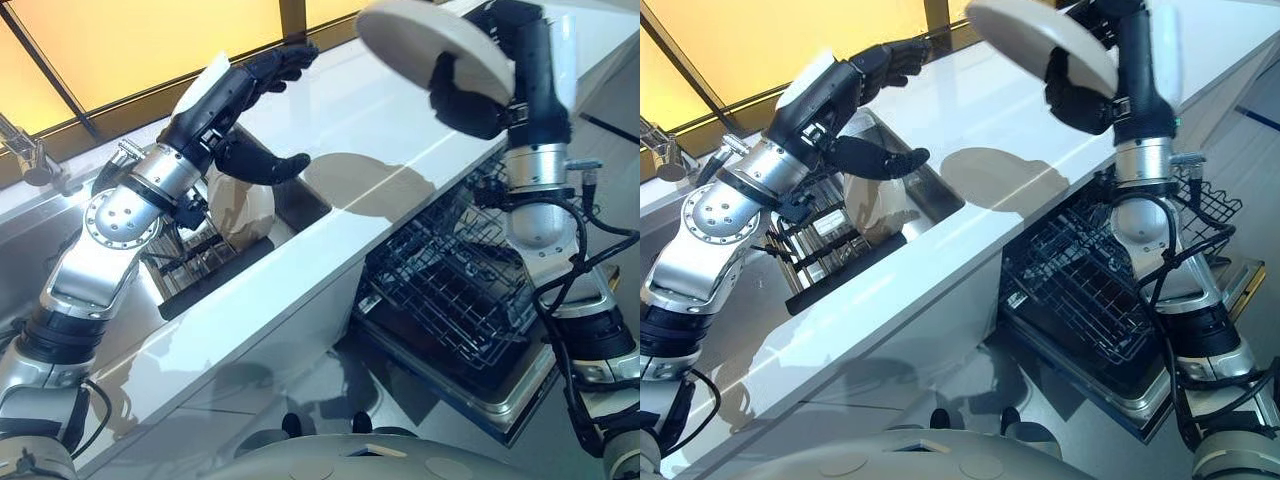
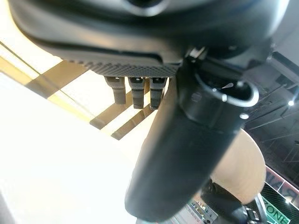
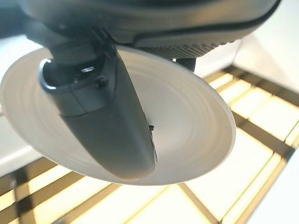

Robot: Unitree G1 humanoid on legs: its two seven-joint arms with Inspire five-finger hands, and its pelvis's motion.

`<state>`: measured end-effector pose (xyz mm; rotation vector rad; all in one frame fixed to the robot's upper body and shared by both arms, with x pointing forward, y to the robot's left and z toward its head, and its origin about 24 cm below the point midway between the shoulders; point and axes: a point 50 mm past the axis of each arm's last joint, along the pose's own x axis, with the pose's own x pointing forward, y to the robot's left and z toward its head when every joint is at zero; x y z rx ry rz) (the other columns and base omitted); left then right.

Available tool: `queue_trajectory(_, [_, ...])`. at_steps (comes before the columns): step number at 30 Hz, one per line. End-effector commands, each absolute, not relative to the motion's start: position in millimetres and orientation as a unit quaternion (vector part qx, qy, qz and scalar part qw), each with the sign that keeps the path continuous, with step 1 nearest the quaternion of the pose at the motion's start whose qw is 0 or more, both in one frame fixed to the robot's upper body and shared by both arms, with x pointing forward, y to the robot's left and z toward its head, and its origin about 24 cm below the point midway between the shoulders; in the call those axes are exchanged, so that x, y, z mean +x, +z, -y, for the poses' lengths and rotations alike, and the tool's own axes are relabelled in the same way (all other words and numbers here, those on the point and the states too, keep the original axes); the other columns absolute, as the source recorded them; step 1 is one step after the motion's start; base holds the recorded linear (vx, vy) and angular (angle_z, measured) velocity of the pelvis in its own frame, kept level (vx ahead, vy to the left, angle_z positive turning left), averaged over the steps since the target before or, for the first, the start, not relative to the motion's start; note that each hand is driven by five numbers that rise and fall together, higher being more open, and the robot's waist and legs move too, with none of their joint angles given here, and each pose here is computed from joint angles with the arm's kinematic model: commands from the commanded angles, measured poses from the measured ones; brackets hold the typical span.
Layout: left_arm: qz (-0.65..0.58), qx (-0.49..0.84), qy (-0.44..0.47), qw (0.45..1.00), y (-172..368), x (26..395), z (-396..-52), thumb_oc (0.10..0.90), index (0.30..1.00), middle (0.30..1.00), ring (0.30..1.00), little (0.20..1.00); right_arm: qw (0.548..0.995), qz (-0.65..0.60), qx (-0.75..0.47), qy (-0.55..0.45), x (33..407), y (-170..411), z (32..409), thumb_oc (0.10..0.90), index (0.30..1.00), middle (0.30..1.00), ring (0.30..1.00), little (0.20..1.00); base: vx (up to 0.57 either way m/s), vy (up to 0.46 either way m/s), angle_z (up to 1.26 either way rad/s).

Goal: Pick up plates and place into dishwasher.

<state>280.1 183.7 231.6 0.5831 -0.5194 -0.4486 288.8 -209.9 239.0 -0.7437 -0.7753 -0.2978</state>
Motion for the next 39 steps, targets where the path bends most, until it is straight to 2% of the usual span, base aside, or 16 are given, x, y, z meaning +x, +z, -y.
queue_trajectory(1, [0.343,0.276,-0.147,0.886,274,266,-206,0.800,0.900,0.900,0.900,0.900,0.760,0.493,-0.357,-0.228,272,296,220,0.100,0.300,0.300,0.300,0.200,-0.01,-0.008,0.05])
queue_trajectory(10, [0.306,0.298,0.065,0.902,250,256,-286,0.800,0.900,0.900,0.900,0.900,0.707,0.440,-0.369,-0.413,248,284,299,0.100,0.300,0.300,0.300,0.200,0.00,-0.011,0.06])
queue_trajectory(17, [0.296,0.317,0.185,0.882,241,239,-330,0.800,0.900,0.900,0.900,0.900,0.711,0.335,-0.388,-0.481,226,251,349,0.100,0.300,0.300,0.300,0.200,0.01,0.000,0.00])
queue_trajectory(23, [0.258,0.286,0.205,0.900,219,226,-346,0.800,0.900,0.900,0.900,0.900,0.764,0.203,-0.407,-0.457,220,193,368,0.100,0.300,0.300,0.300,0.200,0.00,-0.003,-0.03])
queue_trajectory(27, [0.215,0.264,0.211,0.916,189,226,-348,0.800,0.900,0.900,0.900,0.900,0.794,0.148,-0.408,-0.426,222,157,361,0.100,0.300,0.300,0.300,0.200,0.00,-0.005,-0.02])
queue_trajectory(39, [0.109,0.217,0.212,0.947,127,222,-347,0.800,0.900,0.900,0.900,0.900,0.844,0.025,-0.423,-0.329,225,94,348,0.100,0.300,0.300,0.300,0.200,-0.01,-0.007,-0.05])
